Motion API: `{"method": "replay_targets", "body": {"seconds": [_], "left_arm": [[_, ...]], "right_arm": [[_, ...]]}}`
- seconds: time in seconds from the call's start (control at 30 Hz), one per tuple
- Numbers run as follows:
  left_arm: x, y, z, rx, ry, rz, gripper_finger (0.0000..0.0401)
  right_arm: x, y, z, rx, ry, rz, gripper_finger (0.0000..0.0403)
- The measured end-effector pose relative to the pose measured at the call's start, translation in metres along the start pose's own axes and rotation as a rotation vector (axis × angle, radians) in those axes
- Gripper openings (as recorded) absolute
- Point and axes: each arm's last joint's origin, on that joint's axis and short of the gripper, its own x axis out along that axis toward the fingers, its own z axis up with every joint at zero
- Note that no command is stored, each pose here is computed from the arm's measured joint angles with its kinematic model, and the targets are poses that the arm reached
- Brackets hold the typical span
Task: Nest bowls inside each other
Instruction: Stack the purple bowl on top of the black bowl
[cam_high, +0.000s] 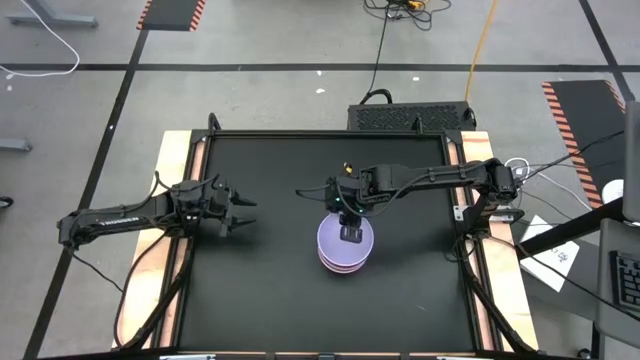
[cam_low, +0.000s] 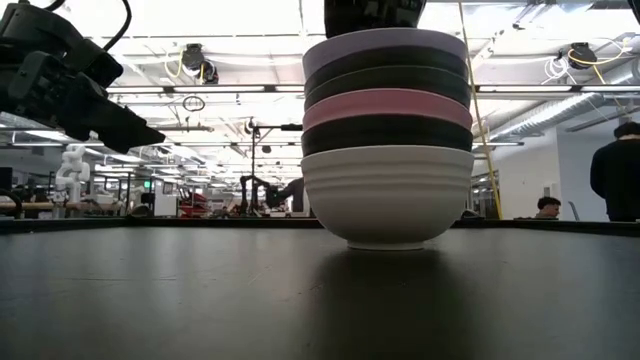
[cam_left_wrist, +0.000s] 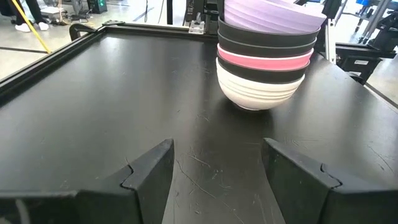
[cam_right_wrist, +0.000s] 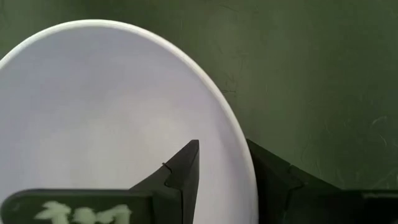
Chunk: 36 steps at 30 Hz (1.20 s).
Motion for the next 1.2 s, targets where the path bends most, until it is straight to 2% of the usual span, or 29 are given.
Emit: {"method": "replay_targets", "body": {"seconds": [0.17, 0.4, 0.73, 1.03, 1.2], "left_arm": [[0.0, 0.0, 0.0, -0.001, 0.0, -0.001, 0.0246], [0.0, 0.0, 0.0, -0.002, 0.0, -0.001, 0.0246], [0.0, 0.0, 0.003, -0.009, -0.028, -0.004, 0.0246], [-0.002, -0.001, 0.019, -0.045, -0.198, -0.019, 0.0246], [0.0, 0.0, 0.022, -0.068, -0.214, -0.021, 0.0246]], "right_arm": [[0.0, -0.002, -0.001, 0.012, 0.009, -0.003, 0.0089], [-0.001, -0.008, -0.001, 0.042, 0.022, 0.009, 0.0009], [-0.001, -0.014, -0.001, 0.082, 0.03, 0.053, 0.0004], [-0.005, -0.014, 0.003, 0.06, 0.0, 0.058, 0.0002], [-0.011, -0.014, 0.006, 0.062, -0.007, 0.061, 0.0001]]}}
